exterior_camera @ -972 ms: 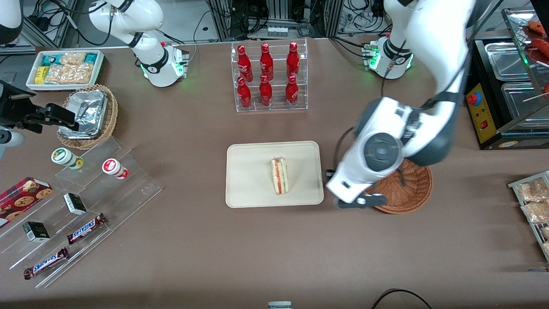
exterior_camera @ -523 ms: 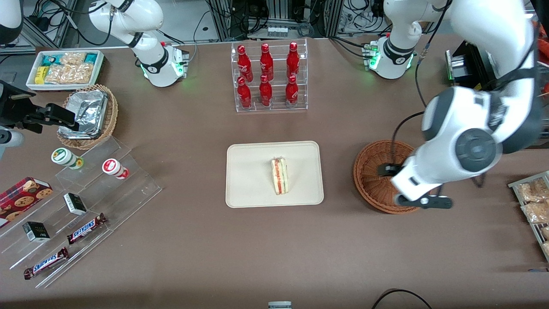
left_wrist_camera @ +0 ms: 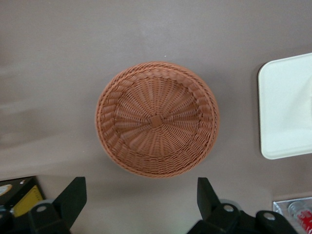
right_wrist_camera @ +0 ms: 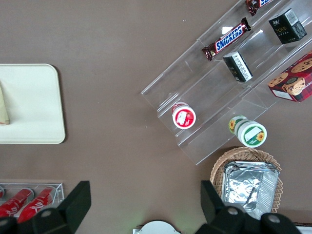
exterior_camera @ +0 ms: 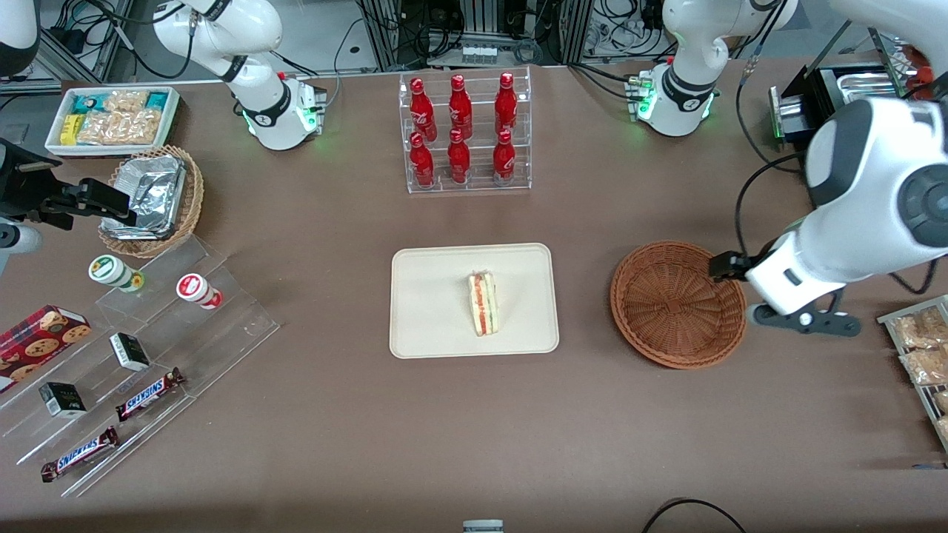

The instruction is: Place sandwich from basket to tray

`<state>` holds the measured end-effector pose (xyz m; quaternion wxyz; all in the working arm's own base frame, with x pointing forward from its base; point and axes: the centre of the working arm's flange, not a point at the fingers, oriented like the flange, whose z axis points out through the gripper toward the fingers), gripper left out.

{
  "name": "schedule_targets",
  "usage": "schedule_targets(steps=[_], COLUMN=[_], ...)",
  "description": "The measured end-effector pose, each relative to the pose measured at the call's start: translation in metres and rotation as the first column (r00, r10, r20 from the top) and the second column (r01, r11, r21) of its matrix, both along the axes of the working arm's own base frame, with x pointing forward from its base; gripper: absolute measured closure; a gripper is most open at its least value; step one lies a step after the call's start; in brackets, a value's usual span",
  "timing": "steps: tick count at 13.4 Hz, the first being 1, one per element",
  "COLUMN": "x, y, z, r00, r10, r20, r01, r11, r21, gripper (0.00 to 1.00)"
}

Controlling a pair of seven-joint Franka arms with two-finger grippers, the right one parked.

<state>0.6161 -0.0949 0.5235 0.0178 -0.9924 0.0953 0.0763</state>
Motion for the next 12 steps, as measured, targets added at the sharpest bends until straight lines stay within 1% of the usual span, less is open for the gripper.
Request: schedule_targets(steps=[2,4,7,10,12], x=[-0.012,-0.021,-0.034,-0.049,-0.058], y=[0.013,0.027,0.053,0.071,0.077], z=[0.016,0.031,0.052,0.078,0.091], r00=[1.000,1.000,1.000,1.000,0.999], r10=[-0.025,-0.022,-0.016,0.012,0.025], r20=[0.003,0.008,0.004,0.027,0.036], r01=[0.025,0.022,0.016,-0.013,-0.026], r11=[1.000,1.000,1.000,1.000,0.999], r21=[0.003,0.009,0.018,0.023,0.019], gripper=[0.00,0.00,0.00,0.00,0.00])
